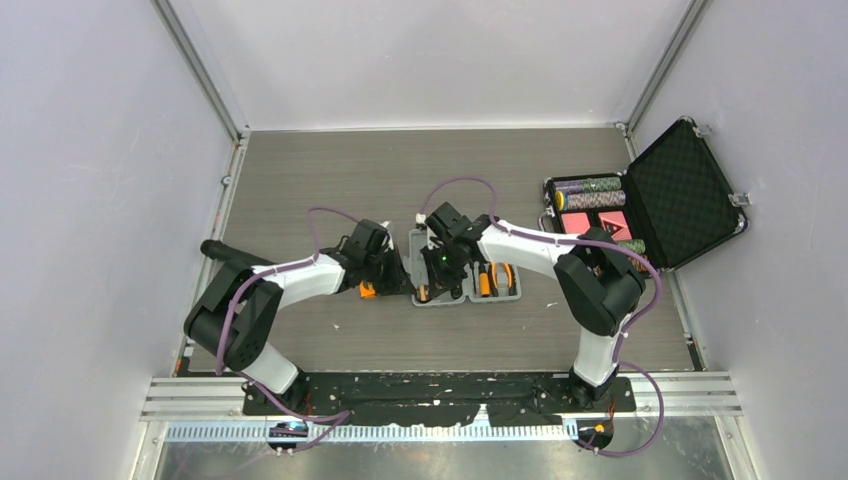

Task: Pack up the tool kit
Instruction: Adjust the tool in the toolbox.

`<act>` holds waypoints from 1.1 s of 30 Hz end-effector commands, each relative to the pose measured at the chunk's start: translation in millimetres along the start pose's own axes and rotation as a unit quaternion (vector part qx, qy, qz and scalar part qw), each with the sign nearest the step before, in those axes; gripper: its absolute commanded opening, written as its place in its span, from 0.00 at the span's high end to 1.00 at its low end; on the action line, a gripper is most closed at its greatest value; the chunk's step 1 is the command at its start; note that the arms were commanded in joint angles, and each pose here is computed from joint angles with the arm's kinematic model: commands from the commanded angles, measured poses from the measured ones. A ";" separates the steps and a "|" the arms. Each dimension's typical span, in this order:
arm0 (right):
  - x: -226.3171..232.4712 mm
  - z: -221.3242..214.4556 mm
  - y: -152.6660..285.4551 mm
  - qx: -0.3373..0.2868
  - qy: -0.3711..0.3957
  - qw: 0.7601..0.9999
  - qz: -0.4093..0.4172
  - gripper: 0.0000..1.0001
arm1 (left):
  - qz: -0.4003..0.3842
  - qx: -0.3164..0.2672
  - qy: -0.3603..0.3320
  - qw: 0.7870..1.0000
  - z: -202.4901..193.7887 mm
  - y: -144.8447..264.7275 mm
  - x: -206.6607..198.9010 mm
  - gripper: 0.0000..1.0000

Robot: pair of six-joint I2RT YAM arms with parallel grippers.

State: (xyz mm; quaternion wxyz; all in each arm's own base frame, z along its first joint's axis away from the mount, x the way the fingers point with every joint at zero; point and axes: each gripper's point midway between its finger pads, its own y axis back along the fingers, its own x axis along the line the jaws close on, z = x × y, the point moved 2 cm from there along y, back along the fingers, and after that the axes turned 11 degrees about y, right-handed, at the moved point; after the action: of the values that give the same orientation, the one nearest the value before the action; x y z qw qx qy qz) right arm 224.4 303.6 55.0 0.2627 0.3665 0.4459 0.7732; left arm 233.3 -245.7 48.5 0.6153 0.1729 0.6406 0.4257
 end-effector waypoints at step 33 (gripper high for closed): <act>-18.0 -150.1 -69.0 0.275 0.111 0.948 -0.115 0.94 | -0.088 -0.008 0.046 0.995 -13.4 1.4 -10.4 1.00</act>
State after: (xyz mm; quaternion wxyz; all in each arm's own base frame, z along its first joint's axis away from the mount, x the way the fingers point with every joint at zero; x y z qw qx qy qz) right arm 212.0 306.5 39.2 0.2715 0.2415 0.5393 0.7597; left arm 230.8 -244.5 46.7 0.6127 0.1180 0.6591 0.4199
